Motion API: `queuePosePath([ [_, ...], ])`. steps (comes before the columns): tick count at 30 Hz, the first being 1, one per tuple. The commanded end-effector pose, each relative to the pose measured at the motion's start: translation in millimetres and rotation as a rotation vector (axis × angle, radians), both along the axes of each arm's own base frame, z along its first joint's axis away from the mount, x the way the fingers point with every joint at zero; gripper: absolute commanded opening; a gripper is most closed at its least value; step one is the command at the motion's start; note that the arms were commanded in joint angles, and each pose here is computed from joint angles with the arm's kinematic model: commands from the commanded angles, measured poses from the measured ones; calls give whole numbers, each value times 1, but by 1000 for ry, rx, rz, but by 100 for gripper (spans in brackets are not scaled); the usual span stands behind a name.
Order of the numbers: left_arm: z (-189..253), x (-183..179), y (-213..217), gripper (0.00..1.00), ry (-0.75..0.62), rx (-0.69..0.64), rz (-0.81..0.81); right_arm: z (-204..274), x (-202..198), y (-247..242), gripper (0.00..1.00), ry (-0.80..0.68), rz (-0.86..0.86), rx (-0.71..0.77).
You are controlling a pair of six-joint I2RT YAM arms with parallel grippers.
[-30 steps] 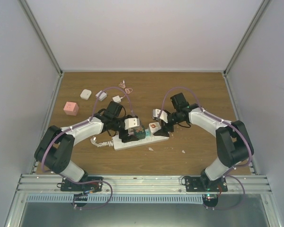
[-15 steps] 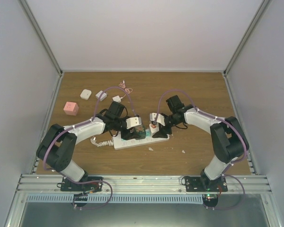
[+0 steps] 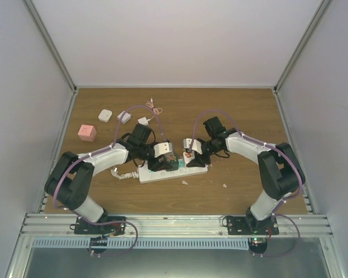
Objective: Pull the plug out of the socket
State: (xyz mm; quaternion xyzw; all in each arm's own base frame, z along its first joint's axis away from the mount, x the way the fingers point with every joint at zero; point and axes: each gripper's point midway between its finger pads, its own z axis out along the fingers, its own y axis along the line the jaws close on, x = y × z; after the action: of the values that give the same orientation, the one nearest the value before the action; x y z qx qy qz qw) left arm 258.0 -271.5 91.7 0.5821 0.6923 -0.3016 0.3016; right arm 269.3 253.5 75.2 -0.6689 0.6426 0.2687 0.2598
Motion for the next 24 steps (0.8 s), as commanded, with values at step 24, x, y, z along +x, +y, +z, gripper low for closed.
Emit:
queuePosePath([
  [24, 85, 63, 111, 36, -166, 113, 122, -5, 2, -3, 58, -12, -39, -36],
])
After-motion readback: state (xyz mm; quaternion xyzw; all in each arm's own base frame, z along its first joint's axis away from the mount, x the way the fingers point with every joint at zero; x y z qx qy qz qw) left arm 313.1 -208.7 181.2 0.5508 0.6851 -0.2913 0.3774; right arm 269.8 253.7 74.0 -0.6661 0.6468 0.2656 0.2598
